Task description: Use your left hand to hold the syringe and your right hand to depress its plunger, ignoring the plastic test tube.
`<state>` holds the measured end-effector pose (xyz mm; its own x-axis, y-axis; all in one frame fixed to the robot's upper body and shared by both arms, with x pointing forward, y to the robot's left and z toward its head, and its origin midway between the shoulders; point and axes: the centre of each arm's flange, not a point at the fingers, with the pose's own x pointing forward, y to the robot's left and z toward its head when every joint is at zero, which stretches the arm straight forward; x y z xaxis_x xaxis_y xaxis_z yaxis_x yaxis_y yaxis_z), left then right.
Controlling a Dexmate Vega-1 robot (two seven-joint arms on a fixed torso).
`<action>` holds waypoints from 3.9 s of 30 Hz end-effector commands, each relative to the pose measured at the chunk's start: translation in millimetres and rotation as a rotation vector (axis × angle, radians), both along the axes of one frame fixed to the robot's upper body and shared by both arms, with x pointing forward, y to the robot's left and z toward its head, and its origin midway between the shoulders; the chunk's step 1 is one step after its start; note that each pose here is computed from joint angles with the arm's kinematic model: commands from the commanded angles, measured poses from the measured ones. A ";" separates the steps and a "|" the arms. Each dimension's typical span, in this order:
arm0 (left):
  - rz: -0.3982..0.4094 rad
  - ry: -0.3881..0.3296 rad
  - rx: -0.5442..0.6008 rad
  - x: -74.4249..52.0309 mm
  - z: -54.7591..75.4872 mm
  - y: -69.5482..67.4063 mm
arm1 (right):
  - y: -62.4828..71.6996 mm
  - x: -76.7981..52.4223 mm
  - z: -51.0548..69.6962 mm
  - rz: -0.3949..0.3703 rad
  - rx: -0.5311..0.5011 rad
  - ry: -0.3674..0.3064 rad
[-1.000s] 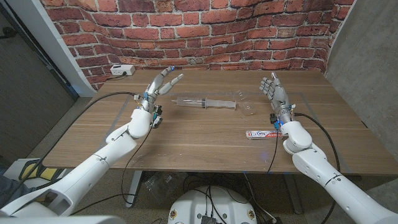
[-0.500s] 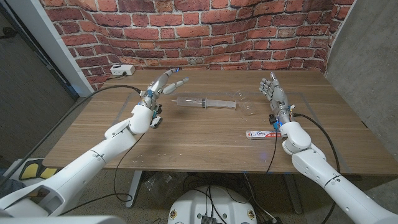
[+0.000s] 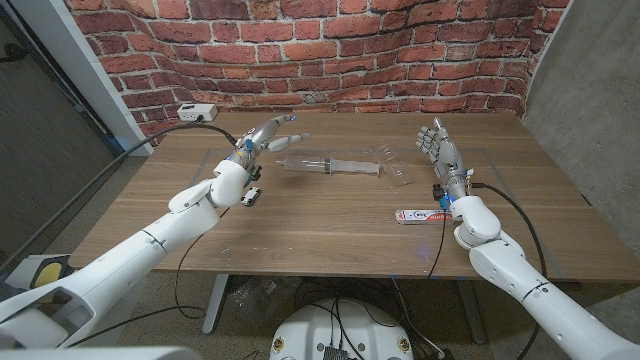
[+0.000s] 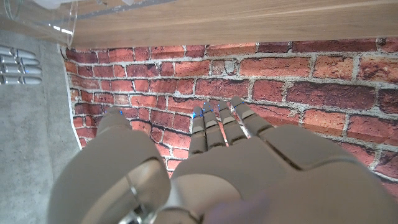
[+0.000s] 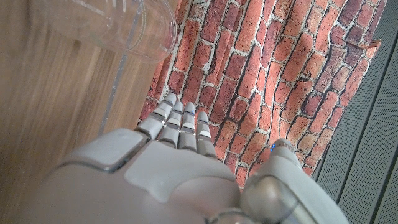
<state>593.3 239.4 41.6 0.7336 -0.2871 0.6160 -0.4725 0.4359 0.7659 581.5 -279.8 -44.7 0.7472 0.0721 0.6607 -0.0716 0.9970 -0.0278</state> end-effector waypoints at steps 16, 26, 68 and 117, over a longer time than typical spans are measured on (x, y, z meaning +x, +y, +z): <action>0.178 0.055 0.307 -2.5 20.3 -16.7 | 1.3 0.1 0.0 0.004 0.001 0.011; 0.174 0.099 0.357 5.6 23.9 -19.0 | 4.7 -4.0 -0.2 0.001 0.004 0.014; 0.226 0.297 0.686 46.5 61.6 -60.2 | 8.4 -0.7 3.5 0.013 -0.007 0.042; 0.217 0.295 0.712 84.3 18.7 -88.2 | 2.1 -0.4 -5.2 0.003 0.010 0.055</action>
<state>673.4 154.9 74.0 0.9244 -0.3703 0.0916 -0.2062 -0.2829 0.9367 583.6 -276.2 -48.0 0.7820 0.0704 0.6193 -0.0767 0.9969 -0.0165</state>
